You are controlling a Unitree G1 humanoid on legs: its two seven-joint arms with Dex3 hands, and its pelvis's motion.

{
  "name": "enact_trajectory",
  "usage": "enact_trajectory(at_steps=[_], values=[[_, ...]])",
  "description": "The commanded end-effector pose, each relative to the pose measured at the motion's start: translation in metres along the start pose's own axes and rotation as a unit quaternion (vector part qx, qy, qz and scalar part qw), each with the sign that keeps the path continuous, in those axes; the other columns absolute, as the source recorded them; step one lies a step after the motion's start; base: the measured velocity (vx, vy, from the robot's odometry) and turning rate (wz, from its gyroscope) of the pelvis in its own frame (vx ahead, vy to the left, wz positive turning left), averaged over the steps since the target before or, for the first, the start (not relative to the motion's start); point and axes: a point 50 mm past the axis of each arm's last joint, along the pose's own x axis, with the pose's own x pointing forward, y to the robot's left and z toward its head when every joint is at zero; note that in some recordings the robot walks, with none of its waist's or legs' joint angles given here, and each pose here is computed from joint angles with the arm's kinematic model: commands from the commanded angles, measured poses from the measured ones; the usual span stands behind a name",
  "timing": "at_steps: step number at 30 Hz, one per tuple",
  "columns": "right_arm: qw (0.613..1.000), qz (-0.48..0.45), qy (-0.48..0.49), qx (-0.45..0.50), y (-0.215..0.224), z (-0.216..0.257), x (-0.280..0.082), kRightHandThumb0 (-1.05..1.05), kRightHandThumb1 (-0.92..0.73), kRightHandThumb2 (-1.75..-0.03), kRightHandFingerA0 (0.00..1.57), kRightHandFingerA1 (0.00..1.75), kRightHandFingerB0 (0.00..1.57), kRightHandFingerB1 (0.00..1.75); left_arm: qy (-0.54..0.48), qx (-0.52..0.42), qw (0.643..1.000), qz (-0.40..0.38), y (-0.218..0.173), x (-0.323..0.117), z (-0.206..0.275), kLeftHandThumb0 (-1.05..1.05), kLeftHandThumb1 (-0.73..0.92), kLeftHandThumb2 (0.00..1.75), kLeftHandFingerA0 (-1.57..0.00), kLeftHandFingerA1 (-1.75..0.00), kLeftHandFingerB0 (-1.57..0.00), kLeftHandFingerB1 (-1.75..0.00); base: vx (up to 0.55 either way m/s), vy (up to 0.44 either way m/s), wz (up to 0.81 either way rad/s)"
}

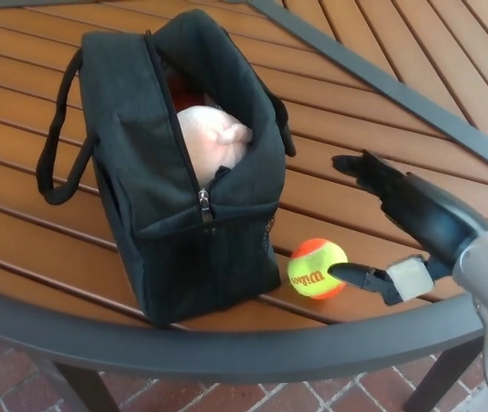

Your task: Pick up a rubric cube, an apple, a tennis ball, a soft toy, a bottle from the table and put it into the lunch box one by one

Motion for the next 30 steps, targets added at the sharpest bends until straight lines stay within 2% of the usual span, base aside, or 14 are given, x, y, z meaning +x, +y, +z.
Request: enact_trajectory(at_steps=[1,2,7,8,10,20,21,23,24,30], values=[[0.993,-0.106,0.033,0.033,-0.007,-0.017,-0.008,-0.74,-0.5,-0.85,0.03,0.49,0.17,0.44,-0.027,-0.01,1.0,0.011,0.009,0.001,0.007,-0.18,0.47,1.11,-0.99,-1.33,-0.9,-1.2,0.0,0.0,0.0],[0.994,-0.102,0.026,0.03,-0.006,-0.017,-0.007,-0.73,-0.48,-0.86,0.04,0.52,0.21,0.46,-0.028,-0.009,1.0,0.01,0.009,0.001,0.007,-0.16,0.47,1.14,-0.97,-1.29,-0.88,-1.2,0.0,0.0,0.0],[0.995,-0.097,0.015,0.027,-0.004,-0.019,-0.005,-0.73,-0.48,-0.86,0.04,0.52,0.21,0.46,-0.03,-0.007,0.999,0.008,0.009,0.001,0.007,-0.16,0.47,1.14,-0.97,-1.29,-0.88,-1.2,0.0,0.0,0.0],[0.995,-0.093,0.01,0.021,-0.003,-0.017,-0.003,-0.72,-0.48,-0.86,0.04,0.52,0.21,0.45,-0.032,-0.009,0.999,0.009,0.008,0.001,0.007,-0.16,0.43,1.18,-0.96,-1.39,-0.91,-1.21,0.0,0.0,0.0],[0.996,-0.088,0.002,0.012,-0.003,-0.014,-0.001,-0.72,-0.48,-0.86,0.04,0.52,0.21,0.45,-0.035,-0.012,0.999,0.011,0.007,0.001,0.007,-0.16,0.43,1.18,-0.96,-1.39,-0.91,-1.21,0.0,0.0,0.0],[0.996,-0.087,0.002,-0.019,-0.006,-0.004,0.018,-0.72,-0.48,-0.85,0.05,0.51,0.21,0.45,-0.032,-0.002,0.999,0.01,0.01,0.0,0.005,-0.14,0.39,1.22,-0.99,-1.33,-0.93,-1.19,0.0,0.0,0.0],[0.997,-0.071,0.012,-0.039,0.0,-0.008,0.025,-0.73,-0.47,-0.86,0.04,0.54,0.22,0.48,-0.032,0.005,0.999,0.012,0.01,0.0,0.006,-0.16,0.41,1.14,-0.97,-1.34,-0.92,-1.17,0.0,0.0,0.0],[0.996,-0.051,0.024,-0.063,0.007,-0.013,0.032,-0.73,-0.47,-0.86,0.04,0.54,0.22,0.48,-0.032,0.014,0.999,0.015,0.009,0.001,0.007,-0.16,0.41,1.14,-0.97,-1.34,-0.92,-1.17,0.0,0.0,0.0],[0.995,-0.031,0.033,-0.086,0.014,-0.018,0.039,-0.7,-0.46,-0.83,0.04,0.53,0.21,0.46,-0.034,0.021,0.999,0.014,0.01,0.001,0.008,-0.17,0.41,1.19,-0.94,-1.4,-0.9,-1.22,0.0,0.0,0.0],[0.988,0.021,0.035,-0.148,0.034,-0.026,0.051,-0.73,-0.45,-0.83,0.03,0.55,0.17,0.48,-0.034,0.021,0.999,0.005,0.009,0.002,0.009,-0.19,0.43,1.2,-0.96,-1.35,-0.88,-1.2,0.0,0.0,0.0]])
